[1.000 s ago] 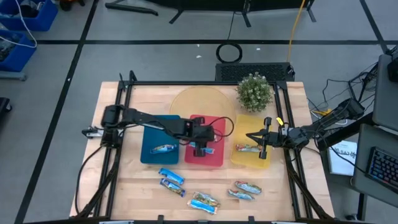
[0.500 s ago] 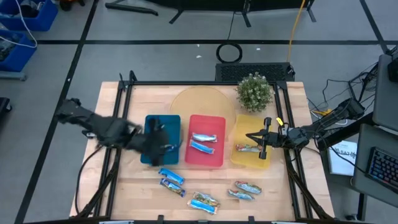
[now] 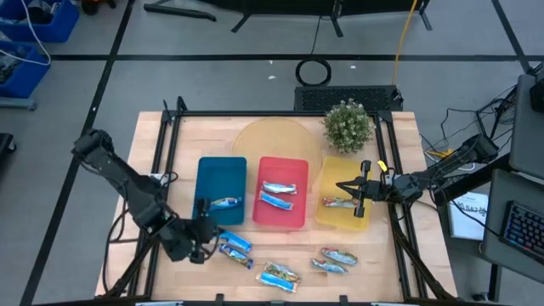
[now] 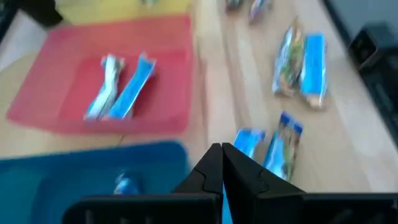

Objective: Pick and place Granola Bars by type
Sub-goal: Put the blue granola bar into the blue bin

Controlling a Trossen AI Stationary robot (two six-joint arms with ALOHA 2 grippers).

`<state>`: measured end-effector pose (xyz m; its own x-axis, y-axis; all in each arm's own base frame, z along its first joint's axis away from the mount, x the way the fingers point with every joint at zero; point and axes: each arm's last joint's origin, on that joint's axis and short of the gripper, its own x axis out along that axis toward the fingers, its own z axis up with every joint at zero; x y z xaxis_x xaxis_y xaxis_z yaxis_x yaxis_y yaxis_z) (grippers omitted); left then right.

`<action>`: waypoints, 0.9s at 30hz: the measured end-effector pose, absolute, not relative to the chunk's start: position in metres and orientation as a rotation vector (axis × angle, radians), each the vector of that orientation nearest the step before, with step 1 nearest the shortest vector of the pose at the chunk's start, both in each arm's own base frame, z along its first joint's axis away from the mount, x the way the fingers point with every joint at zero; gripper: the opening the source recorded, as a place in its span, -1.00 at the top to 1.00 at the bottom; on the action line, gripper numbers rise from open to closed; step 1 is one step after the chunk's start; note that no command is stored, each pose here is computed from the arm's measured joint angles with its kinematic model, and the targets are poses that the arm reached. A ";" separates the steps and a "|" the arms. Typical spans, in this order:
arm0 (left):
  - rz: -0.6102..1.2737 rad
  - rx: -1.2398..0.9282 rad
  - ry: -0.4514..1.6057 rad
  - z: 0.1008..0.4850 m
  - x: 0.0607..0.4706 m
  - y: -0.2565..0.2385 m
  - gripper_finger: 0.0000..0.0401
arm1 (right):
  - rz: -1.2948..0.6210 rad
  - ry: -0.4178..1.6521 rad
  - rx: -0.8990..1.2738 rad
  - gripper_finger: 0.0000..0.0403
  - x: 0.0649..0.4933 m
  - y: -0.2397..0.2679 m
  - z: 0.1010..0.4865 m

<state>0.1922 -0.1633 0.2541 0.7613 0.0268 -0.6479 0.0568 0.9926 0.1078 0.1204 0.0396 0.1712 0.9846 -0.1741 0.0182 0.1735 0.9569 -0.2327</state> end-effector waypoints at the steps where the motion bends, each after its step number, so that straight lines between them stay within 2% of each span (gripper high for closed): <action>1: -0.012 0.121 0.671 0.249 0.193 -0.164 0.96 | -0.177 0.002 -0.236 1.00 0.120 0.040 0.171; 8: -0.128 0.163 0.492 0.211 0.197 -0.161 0.98 | -0.177 -0.001 -0.234 1.00 0.120 0.040 0.172; 12: -0.125 0.212 0.420 0.195 0.194 -0.151 0.96 | -0.177 -0.001 -0.235 1.00 0.120 0.040 0.172; 18: -0.207 0.041 0.486 0.181 0.197 -0.137 0.96 | -0.176 0.006 -0.241 1.00 0.120 0.040 0.171; 23: -0.196 -0.013 0.549 0.171 0.200 -0.146 0.80 | -0.176 0.006 -0.244 1.00 0.120 0.040 0.171; 27: -0.229 -0.032 0.599 0.170 0.205 -0.163 0.56 | -0.176 0.006 -0.238 1.00 0.120 0.040 0.171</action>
